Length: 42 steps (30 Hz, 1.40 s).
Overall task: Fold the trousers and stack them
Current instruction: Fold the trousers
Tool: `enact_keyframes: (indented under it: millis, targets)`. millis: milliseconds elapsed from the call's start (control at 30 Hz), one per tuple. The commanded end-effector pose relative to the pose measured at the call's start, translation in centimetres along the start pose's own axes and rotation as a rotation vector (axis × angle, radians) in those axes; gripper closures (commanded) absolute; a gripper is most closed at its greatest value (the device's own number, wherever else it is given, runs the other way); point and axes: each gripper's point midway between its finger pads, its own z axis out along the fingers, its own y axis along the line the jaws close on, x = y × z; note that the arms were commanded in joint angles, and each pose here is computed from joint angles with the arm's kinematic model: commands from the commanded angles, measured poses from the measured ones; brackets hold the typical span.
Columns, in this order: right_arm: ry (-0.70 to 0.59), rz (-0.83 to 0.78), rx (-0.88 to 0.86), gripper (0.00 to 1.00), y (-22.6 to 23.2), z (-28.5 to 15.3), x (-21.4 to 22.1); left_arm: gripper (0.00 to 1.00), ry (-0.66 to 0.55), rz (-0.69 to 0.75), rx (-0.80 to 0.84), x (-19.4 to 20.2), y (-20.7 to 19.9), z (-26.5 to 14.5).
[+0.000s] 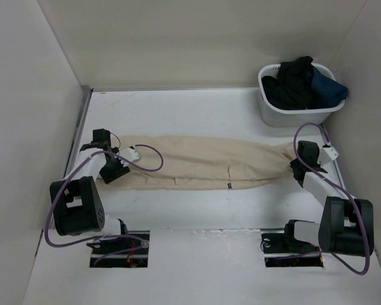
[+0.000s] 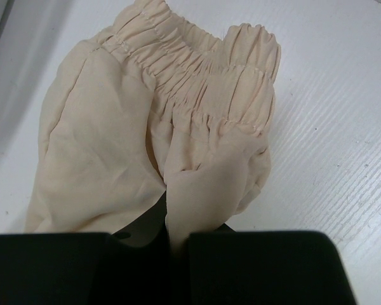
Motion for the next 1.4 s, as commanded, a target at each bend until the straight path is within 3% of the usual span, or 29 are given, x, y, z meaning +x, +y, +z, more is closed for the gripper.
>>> enact_keyframes:
  millis: [0, 33, 67, 100, 133, 300, 467, 700, 767, 800, 867, 967, 1067, 1133, 1200, 1267, 1300, 1367]
  targets:
    - [-0.032, 0.032, -0.013, 0.93, 0.6, -0.1, -1.2, 0.46, -0.016, -0.039, -0.04, -0.1, 2.1, 1.4]
    - [-0.035, 0.033, -0.009, 0.93, 0.5, -0.1, -1.3, 0.56, -0.015, -0.051, -0.037, 0.1, 2.2, 1.5]
    - [-0.036, 0.033, -0.008, 0.93, 0.4, -0.1, -1.3, 0.78, -0.01, -0.066, -0.032, 0.4, 2.3, 1.7]
    - [-0.037, 0.035, -0.006, 0.93, 0.3, 0.0, -1.3, 0.92, -0.008, -0.085, -0.038, 0.8, 2.5, 1.6]
    - [-0.036, 0.037, -0.003, 0.93, 0.2, 0.0, -1.3, 0.98, -0.011, -0.095, -0.053, 1.1, 2.9, 1.0]
    - [-0.047, 0.037, -0.001, 0.93, 0.1, -0.1, -1.8, 1.0, -0.083, -0.061, -0.178, 0.8, 5.0, -5.3]
    - [-0.046, 0.035, 0.013, 0.93, -0.5, 0.2, -2.0, 1.0, -0.053, -0.033, -0.106, 1.9, 3.0, -7.3]
    - [-0.038, 0.033, 0.022, 0.93, -0.8, 0.1, -1.9, 0.94, 0.059, 0.042, 0.039, 4.5, -2.6, -5.0]
    - [-0.026, 0.03, 0.03, 0.91, -0.9, 0.0, -1.7, 0.88, 0.094, 0.065, 0.059, 5.2, -3.5, -4.3]
    - [-0.02, 0.03, 0.035, 0.89, -1.0, -0.1, -1.6, 0.78, 0.105, 0.079, 0.077, 5.5, -4.0, -4.1]
    - [-0.006, 0.033, 0.048, 0.76, -1.1, -0.2, -1.5, 0.51, 0.106, 0.095, 0.105, 5.7, -4.6, -4.3]
    - [0.021, 0.022, 0.067, 0.44, -1.1, -0.3, -1.3, 0.45, 0.05, 0.055, 0.063, 5.1, -2.6, -5.6]
    - [0.065, 0.041, 0.083, 0.25, -1.0, 0.2, -0.3, 0.39, -0.108, -0.05, 0.032, 3.6, 0.3, -6.7]
    - [0.083, 0.062, 0.076, 0.18, -0.6, 0.6, -0.1, 0.38, -0.194, -0.154, 0.048, 3.2, 2.1, -7.0]
    - [0.096, 0.074, 0.09, 0.18, -0.5, 0.9, 0.2, 0.38, -0.241, -0.263, 0.064, 3.0, 4.0, -7.1]
    - [0.122, 0.077, 0.078, 0.25, -0.2, 1.2, 0.7, 0.39, -0.269, -0.366, 0.067, 3.0, 5.8, -6.6]
    - [0.143, 0.078, 0.07, 0.33, 0.1, 1.4, 1.0, 0.39, -0.267, -0.412, 0.07, 3.1, 6.5, -6.1]
    - [0.17, 0.096, 0.057, 0.61, 0.5, 1.6, 1.4, 0.4, -0.255, -0.476, 0.078, 3.0, 7.4, -5.0]
